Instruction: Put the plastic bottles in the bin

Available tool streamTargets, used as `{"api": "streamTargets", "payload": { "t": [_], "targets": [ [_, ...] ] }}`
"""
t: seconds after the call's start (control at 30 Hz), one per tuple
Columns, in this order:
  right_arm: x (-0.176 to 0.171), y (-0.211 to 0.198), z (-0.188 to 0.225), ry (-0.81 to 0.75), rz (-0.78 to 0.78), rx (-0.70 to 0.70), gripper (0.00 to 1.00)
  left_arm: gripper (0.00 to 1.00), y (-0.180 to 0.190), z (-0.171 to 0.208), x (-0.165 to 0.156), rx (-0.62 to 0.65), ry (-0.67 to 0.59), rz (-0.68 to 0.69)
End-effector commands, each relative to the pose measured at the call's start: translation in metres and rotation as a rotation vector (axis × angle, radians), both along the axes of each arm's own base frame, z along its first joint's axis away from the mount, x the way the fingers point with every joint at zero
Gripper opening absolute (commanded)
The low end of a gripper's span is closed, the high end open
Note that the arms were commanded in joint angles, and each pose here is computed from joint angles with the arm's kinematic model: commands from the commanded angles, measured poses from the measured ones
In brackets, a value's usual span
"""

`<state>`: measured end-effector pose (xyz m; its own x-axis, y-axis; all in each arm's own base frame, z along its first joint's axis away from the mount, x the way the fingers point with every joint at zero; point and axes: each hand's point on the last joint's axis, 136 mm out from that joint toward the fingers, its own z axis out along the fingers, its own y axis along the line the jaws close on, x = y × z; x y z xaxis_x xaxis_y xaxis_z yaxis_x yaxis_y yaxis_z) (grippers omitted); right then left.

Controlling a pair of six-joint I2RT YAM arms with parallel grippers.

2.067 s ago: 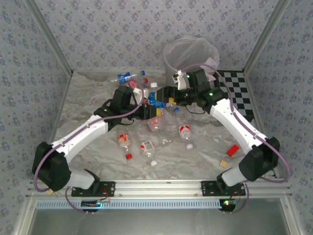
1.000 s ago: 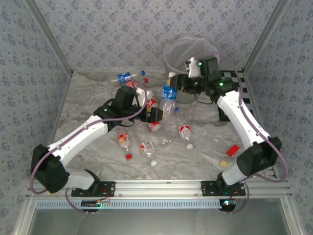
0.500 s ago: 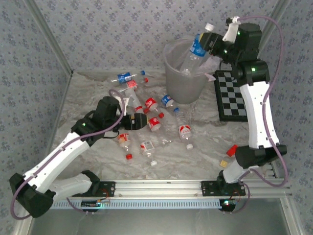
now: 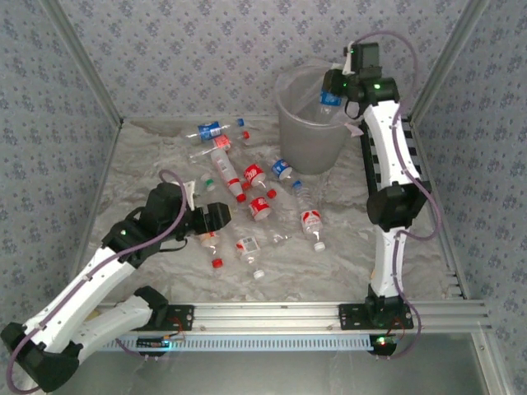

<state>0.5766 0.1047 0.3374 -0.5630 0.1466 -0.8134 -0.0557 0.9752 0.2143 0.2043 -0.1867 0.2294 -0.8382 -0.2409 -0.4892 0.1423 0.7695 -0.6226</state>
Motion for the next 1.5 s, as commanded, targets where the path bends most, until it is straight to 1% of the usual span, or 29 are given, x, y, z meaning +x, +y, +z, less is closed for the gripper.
{"api": "streamTargets", "payload": {
  "t": [0.0,0.17,0.2,0.3,0.43,0.53,0.63,0.7,0.8,0.83,0.93,1.03,1.13,1.2,1.3,1.4,1.47],
  "targets": [
    [-0.005,0.006,-0.029,0.076,0.013,-0.133,0.42,0.81,0.009,-0.014,-0.003,0.024,0.055,0.055],
    [0.004,0.026,-0.083,0.167,0.047,-0.204,0.42,0.81,0.012,-0.016,0.001,0.045,0.050,0.067],
    [0.006,0.029,-0.092,0.176,0.043,-0.233,0.42,0.81,0.015,-0.021,-0.001,0.066,0.069,0.070],
    [0.008,0.039,-0.114,0.202,0.066,-0.313,0.42,0.81,0.013,-0.025,-0.001,0.071,0.076,0.064],
    [0.005,0.045,-0.141,0.264,0.086,-0.349,0.45,0.81,0.013,-0.033,-0.003,0.076,0.093,0.060],
    [0.006,0.044,-0.160,0.306,0.084,-0.329,0.51,0.81,0.017,-0.035,-0.003,0.090,0.089,0.070],
    [0.005,0.045,-0.173,0.339,0.089,-0.326,0.62,0.82,0.024,-0.041,-0.006,0.130,0.103,0.080],
    [0.002,0.045,-0.177,0.352,0.091,-0.330,0.69,0.84,0.030,-0.046,-0.008,0.165,0.114,0.088],
    [0.002,0.039,-0.174,0.353,0.078,-0.341,0.81,0.98,0.036,-0.054,-0.011,0.199,0.135,0.097],
    [0.002,0.038,-0.171,0.347,0.075,-0.340,0.82,1.00,0.037,-0.056,-0.011,0.201,0.140,0.098],
    [0.003,0.035,-0.143,0.290,0.062,-0.336,0.87,1.00,0.037,-0.061,-0.013,0.203,0.157,0.101],
    [0.003,0.034,-0.104,0.210,0.053,-0.315,0.90,1.00,0.042,-0.070,-0.015,0.223,0.176,0.115],
    [-0.002,0.031,-0.063,0.136,0.049,-0.285,0.91,1.00,0.050,-0.081,-0.019,0.265,0.215,0.143],
    [-0.008,0.029,-0.032,0.079,0.047,-0.267,0.93,1.00,0.048,-0.090,-0.022,0.262,0.247,0.143],
    [-0.022,0.022,0.016,-0.013,0.032,-0.241,0.96,1.00,0.040,-0.104,-0.027,0.219,0.292,0.141],
    [-0.039,0.007,0.049,-0.060,0.001,-0.203,1.00,1.00,0.037,-0.119,-0.031,0.196,0.322,0.155],
    [-0.054,-0.001,0.066,-0.071,-0.008,-0.166,1.00,0.99,0.036,-0.129,-0.033,0.191,0.344,0.169]
  ]
}}
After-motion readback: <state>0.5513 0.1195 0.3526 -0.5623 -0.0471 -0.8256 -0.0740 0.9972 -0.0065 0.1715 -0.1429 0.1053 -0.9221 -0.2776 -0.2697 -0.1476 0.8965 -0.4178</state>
